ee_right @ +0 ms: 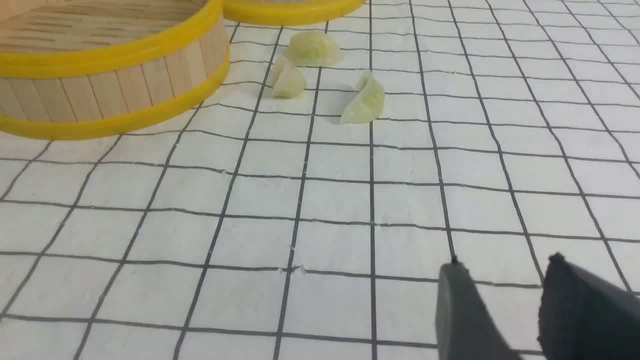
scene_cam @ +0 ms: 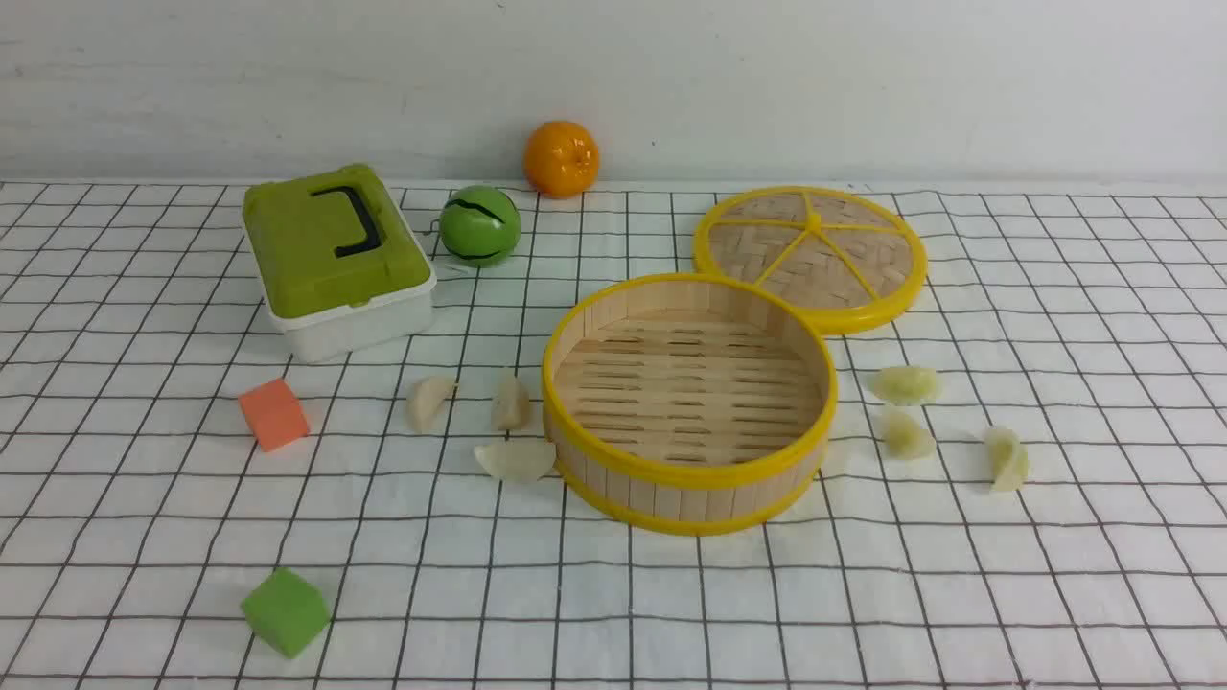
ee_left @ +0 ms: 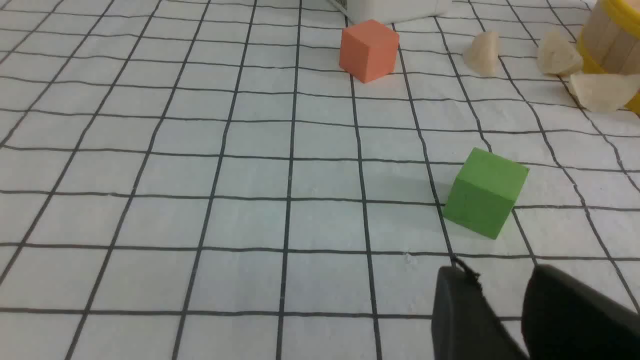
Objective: Put the dumplings into the steamer on the table with the white tablecloth.
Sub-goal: 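Reach for and grasp a dumpling on the table with the left gripper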
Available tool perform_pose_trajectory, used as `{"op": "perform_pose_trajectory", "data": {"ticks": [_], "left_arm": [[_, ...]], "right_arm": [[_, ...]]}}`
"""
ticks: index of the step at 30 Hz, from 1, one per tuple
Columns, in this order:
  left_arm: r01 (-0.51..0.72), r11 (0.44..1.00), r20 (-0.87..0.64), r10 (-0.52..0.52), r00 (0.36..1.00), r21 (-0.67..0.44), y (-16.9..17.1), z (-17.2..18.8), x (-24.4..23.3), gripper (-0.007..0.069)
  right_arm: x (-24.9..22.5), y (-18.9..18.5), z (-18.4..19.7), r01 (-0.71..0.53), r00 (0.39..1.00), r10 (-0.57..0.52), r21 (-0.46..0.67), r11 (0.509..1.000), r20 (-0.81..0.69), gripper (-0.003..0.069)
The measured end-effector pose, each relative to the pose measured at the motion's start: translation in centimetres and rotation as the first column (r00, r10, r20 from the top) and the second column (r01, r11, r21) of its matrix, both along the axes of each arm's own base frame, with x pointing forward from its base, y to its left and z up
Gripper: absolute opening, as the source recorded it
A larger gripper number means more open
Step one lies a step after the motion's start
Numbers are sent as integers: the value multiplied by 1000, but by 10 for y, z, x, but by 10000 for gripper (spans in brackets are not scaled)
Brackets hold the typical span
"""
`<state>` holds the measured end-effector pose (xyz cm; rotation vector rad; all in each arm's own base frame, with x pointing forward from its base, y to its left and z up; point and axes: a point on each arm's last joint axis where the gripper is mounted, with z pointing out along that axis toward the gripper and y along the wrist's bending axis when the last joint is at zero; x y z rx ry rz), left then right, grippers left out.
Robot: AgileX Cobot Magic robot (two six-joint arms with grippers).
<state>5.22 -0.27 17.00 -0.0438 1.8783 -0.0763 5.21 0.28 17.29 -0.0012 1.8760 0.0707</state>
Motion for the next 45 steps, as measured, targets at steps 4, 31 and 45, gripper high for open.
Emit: {"op": "perform_pose_trajectory", "data": {"ticks": [4, 31, 45], "left_arm": [[0, 1000, 0, 0, 1000, 0, 0, 0, 0, 195], [-4, 998, 26, 2, 1000, 55, 2, 2, 1, 223], [-24, 985, 168, -5, 986, 170, 4, 15, 3, 237]], "right_arm": [[0, 0, 0, 0, 1000, 0, 0, 1000, 0, 240], [0, 0, 0, 1, 1000, -1, -9, 1000, 0, 240], [5, 0, 23, 4, 962, 4, -28, 1000, 274, 240]]}}
